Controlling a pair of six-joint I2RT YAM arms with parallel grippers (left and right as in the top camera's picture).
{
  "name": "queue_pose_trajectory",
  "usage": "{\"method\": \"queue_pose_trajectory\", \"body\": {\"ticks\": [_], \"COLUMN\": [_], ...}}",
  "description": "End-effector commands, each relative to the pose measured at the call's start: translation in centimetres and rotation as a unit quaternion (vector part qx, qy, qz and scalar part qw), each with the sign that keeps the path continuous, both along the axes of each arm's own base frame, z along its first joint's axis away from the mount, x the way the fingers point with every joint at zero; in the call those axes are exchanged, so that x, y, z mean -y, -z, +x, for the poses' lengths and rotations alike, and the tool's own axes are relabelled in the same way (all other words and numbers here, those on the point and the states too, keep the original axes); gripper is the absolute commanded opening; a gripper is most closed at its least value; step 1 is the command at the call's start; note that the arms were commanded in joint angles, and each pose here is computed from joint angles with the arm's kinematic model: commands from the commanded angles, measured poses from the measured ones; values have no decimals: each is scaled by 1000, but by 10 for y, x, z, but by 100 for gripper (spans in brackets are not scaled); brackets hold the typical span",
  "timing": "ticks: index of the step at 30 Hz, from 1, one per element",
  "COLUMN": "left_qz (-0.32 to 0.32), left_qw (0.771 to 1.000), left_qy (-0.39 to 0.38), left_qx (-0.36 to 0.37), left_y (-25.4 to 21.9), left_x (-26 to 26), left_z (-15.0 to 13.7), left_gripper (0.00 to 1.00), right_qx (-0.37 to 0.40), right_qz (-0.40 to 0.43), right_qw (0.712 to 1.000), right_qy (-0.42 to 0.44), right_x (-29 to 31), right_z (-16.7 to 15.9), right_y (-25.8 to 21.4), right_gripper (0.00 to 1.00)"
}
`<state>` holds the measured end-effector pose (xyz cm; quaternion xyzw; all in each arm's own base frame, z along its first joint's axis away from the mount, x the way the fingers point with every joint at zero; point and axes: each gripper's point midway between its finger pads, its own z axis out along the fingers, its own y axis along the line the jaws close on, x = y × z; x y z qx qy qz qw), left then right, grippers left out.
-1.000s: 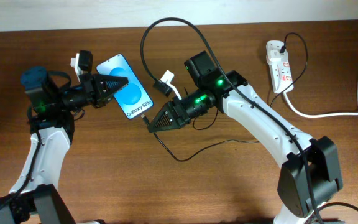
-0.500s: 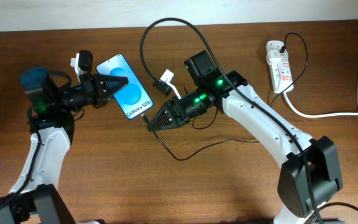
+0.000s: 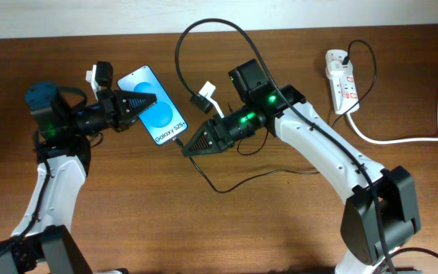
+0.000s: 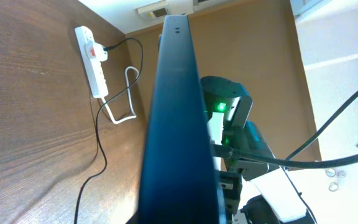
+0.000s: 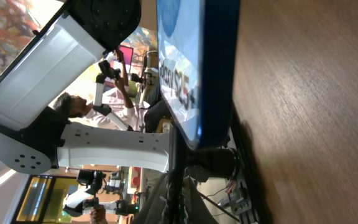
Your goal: Plug charger to phone and switch on socket
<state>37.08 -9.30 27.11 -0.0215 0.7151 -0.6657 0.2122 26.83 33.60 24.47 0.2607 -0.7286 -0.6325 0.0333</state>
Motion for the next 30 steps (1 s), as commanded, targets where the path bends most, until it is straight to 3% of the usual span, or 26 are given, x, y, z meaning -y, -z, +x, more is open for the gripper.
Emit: {"method": "queue_pose_trajectory", "body": {"ticks": [1,22,30], "left_qz": [-2,-3,-2], "left_qw": [1000,999,995], "left_qy": [15,47,88], "left_qx": [6,7,42], "left_y": [-5,-5,-8], "left_x": [2,21,24], "left_z": [-5,-13,-26], "left_gripper": [0,0,0], "right_qx": [17,61,74], "right_qz": [5,2,10], "right_qw": [1000,998,997], "right_qy": [6,12,16], "right_x": [1,-12,-11], "right_z": [9,16,21], "right_y": [-2,2,0], "right_gripper": [4,4,4]}}
